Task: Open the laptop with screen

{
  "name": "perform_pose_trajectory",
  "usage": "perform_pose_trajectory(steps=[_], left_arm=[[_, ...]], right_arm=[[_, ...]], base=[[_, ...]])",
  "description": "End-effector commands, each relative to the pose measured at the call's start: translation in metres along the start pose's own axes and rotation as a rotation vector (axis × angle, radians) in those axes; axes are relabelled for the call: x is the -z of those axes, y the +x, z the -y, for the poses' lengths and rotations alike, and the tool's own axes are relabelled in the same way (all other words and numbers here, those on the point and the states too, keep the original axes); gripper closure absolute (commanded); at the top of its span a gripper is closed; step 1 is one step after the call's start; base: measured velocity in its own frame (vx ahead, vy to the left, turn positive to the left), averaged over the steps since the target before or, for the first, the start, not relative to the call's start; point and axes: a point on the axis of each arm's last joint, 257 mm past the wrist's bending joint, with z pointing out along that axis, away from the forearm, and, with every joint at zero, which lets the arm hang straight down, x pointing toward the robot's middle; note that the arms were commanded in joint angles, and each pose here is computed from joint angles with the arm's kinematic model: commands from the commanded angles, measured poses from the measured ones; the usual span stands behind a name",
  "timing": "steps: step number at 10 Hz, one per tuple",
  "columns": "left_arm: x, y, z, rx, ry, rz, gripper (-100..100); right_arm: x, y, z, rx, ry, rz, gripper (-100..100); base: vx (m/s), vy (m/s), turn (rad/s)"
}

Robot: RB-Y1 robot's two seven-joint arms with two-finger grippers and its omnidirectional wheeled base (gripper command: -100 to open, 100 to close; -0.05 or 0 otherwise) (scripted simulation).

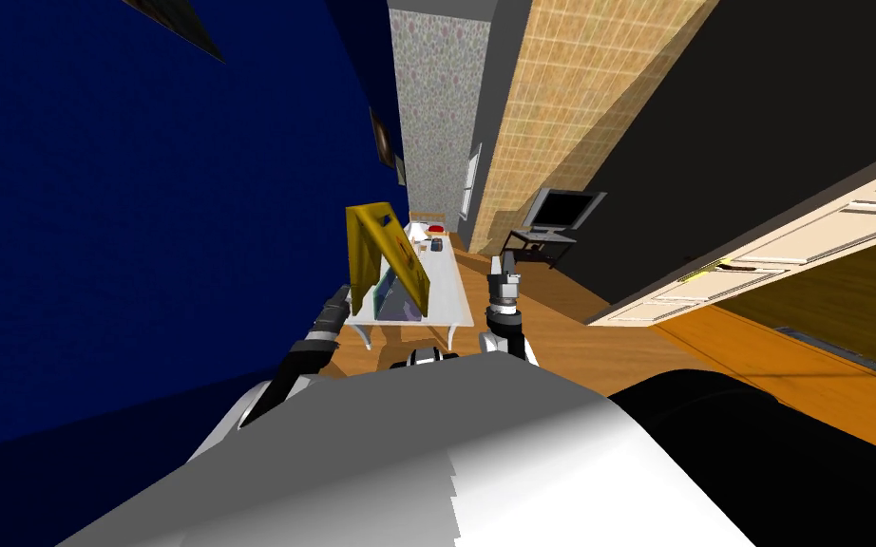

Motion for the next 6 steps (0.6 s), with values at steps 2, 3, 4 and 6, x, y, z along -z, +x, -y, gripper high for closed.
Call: perform_pose_trajectory(steps=[2,3,4,6], left_arm=[[0.004,0.003,-0.027,-0.062,-0.088,-0.038,-100],[0.005,0.003,-0.034,-0.079,-0.112,-0.047,-100],[0.006,0.003,-0.042,-0.096,-0.136,-0.056,-100],[0.010,0.003,-0.055,-0.128,-0.180,-0.072,-100]], right_arm=[[0.000,0.000,0.000,0.000,0.000,0.000,0],[0.000,0.000,0.000,0.000,0.000,0.000,0],[0.000,0.000,0.000,0.000,0.000,0.000,0],[0.000,0.000,0.000,0.000,0.000,0.000,0]], base=[[0.025,-0.002,-0.080],[0.028,-0.001,-0.083],[0.028,-0.001,-0.109],[0.024,0.002,-0.064]])
